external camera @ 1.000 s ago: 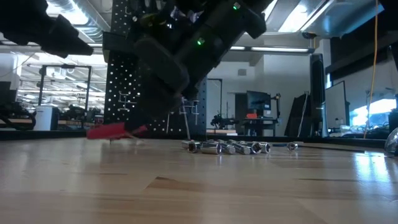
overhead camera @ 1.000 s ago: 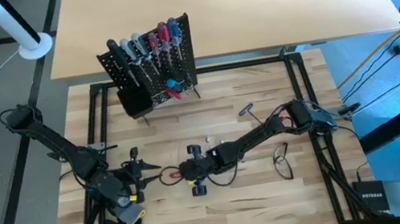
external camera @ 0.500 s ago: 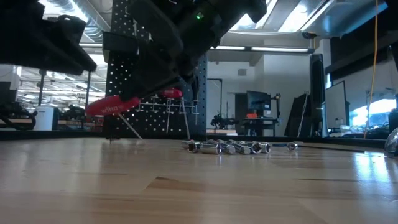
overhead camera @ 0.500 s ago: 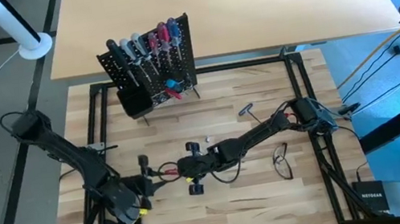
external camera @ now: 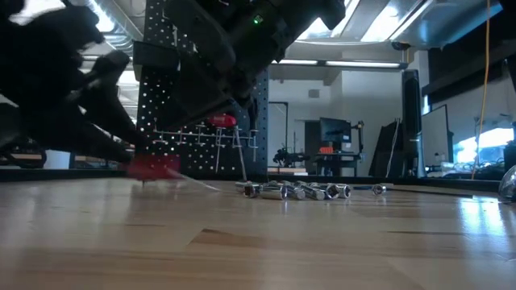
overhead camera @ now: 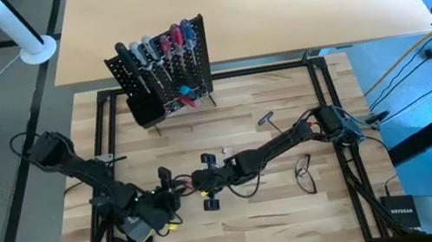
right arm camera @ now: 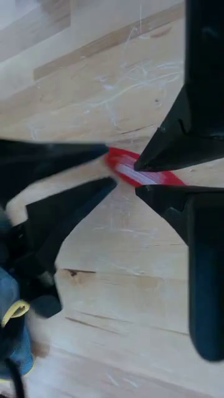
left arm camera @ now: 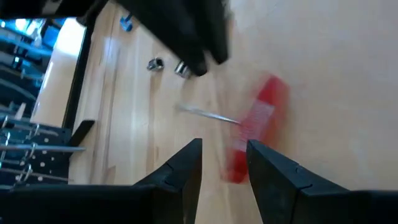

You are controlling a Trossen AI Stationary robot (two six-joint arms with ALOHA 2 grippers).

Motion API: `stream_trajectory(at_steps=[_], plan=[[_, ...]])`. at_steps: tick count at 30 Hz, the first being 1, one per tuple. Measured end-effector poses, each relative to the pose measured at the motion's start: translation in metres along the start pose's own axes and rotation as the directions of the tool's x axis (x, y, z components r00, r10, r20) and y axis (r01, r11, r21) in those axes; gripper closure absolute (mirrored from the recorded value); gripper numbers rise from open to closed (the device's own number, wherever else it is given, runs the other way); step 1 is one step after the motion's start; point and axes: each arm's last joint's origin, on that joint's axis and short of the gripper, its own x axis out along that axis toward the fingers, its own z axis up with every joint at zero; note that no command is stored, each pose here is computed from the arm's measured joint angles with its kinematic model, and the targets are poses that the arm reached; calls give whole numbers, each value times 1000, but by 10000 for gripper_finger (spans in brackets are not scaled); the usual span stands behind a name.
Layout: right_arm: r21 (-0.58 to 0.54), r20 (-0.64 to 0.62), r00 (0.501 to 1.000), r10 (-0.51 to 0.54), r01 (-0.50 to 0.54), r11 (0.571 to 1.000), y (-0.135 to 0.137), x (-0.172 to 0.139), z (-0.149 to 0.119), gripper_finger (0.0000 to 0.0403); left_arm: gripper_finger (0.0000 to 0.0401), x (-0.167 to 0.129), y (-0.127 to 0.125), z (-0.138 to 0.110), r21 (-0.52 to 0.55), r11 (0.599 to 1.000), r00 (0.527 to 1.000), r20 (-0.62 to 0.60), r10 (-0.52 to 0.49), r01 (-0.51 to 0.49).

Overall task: Hang tools onto peg board
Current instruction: Hang the red allen wrench onto the peg board

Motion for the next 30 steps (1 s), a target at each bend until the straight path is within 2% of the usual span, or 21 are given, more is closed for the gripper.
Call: stream_trajectory(at_steps=[6, 13, 16, 20, 24, 27, 30], plan=[[0, 5, 1000, 1, -1, 1000, 0, 0, 0, 372, 286, 9, 8, 1, -109, 994, 1000, -22, 15, -18], [48, -31, 999, 11, -9, 999, 0, 2, -4, 366, 286, 6, 4, -2, -117, 992, 998, -34, -59, 55], [26, -47, 999, 19, -17, 1000, 1, 10, -10, 339, 286, 5, 1, -1, -119, 988, 994, -30, -107, 102], [-43, -85, 996, 23, -27, 999, 2, 20, -20, 278, 286, 5, 1, -2, -133, 982, 990, -33, -137, 131], [-196, -87, 996, 22, -38, 980, -2, 22, -20, 225, 286, 6, 1, -3, -134, 982, 990, -41, -138, 131], [-304, -77, 995, 57, -78, 950, -11, 24, -16, 206, 286, 6, 1, -3, -135, 982, 990, -40, -138, 131], [-314, -93, 990, 109, -133, 940, -29, 32, -17, 206, 286, 6, 1, -3, -135, 982, 990, -41, -138, 131]])
